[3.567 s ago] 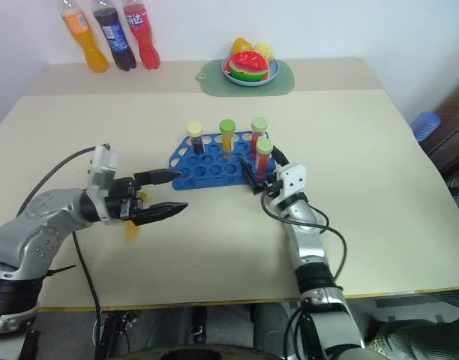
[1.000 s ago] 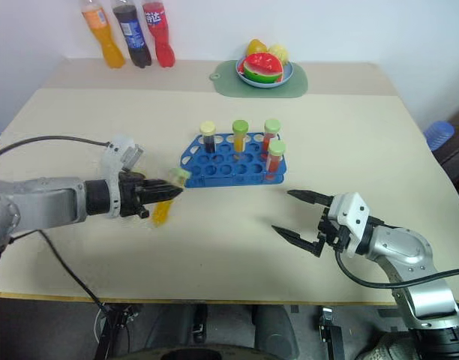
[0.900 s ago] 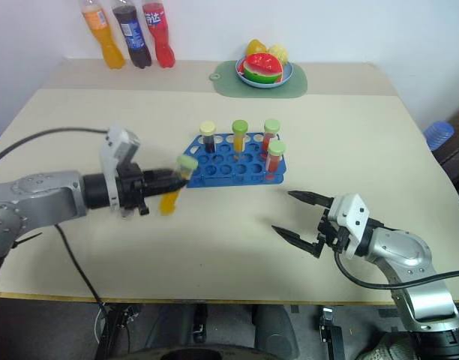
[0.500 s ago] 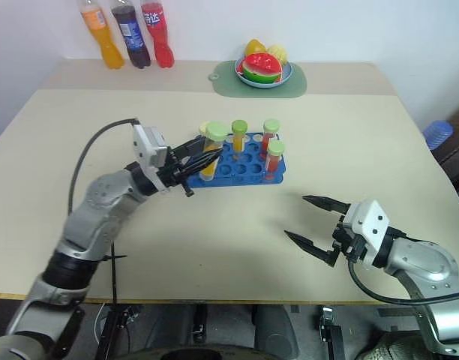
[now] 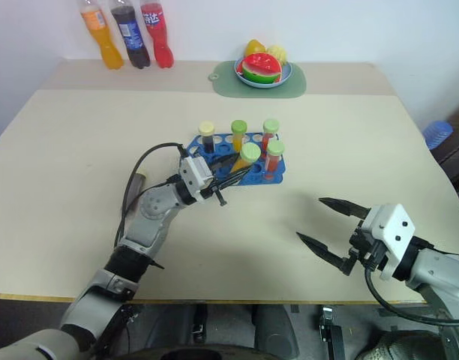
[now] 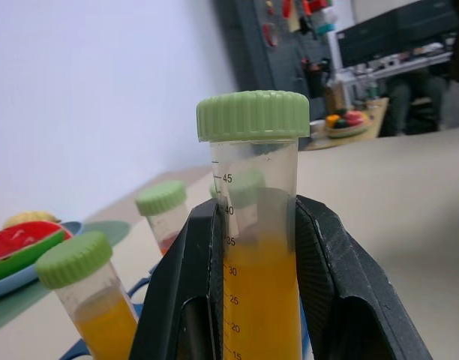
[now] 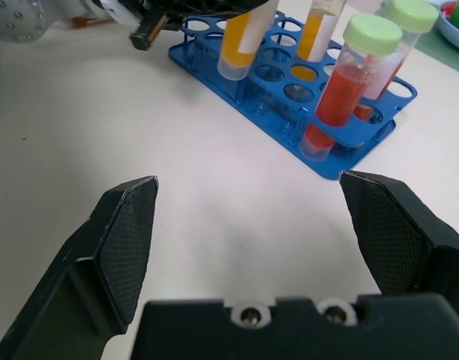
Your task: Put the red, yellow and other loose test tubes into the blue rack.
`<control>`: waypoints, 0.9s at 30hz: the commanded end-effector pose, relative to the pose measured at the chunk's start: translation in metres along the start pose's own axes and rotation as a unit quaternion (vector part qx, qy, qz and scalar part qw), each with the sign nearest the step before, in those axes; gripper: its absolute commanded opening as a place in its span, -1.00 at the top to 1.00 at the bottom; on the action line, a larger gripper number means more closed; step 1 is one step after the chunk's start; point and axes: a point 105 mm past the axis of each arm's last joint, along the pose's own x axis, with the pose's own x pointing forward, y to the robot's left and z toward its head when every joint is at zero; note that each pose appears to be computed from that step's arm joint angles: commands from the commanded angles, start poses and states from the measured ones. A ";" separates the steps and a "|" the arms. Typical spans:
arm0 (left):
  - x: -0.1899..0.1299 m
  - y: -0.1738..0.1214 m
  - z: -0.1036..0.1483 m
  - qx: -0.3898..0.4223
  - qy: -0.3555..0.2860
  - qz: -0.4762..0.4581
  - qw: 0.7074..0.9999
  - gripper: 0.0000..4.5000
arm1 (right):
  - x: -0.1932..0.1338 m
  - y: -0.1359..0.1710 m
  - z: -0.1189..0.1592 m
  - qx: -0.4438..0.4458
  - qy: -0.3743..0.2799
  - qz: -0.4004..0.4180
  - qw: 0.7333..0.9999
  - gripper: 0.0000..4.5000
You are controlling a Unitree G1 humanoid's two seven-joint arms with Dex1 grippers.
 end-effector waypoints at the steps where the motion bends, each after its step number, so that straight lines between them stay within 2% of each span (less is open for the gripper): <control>1: 0.007 0.015 0.018 0.024 -0.037 0.040 0.998 0.67 | -0.002 0.003 0.011 -0.014 -0.015 -0.008 1.000 -0.90; 8: 0.006 0.024 0.011 0.030 -0.023 0.070 0.997 0.67 | -0.002 0.001 0.010 -0.012 -0.014 -0.012 1.000 -0.90; 16: 0.024 -0.009 -0.021 -0.023 -0.001 0.035 0.999 0.67 | -0.002 0.000 0.009 -0.008 -0.014 -0.012 1.000 -0.90; 19: 0.026 -0.018 -0.023 -0.032 -0.007 0.017 0.999 0.67 | -0.003 0.000 0.010 -0.009 -0.013 -0.014 1.000 -0.90; 24: 0.018 -0.014 -0.032 -0.033 0.012 0.032 0.999 0.67 | -0.006 0.000 0.011 -0.008 -0.012 -0.020 1.000 -0.90; 27: 0.012 0.001 -0.035 -0.034 0.020 0.067 0.997 0.67 | -0.005 0.001 0.010 -0.005 -0.013 -0.022 1.000 -0.90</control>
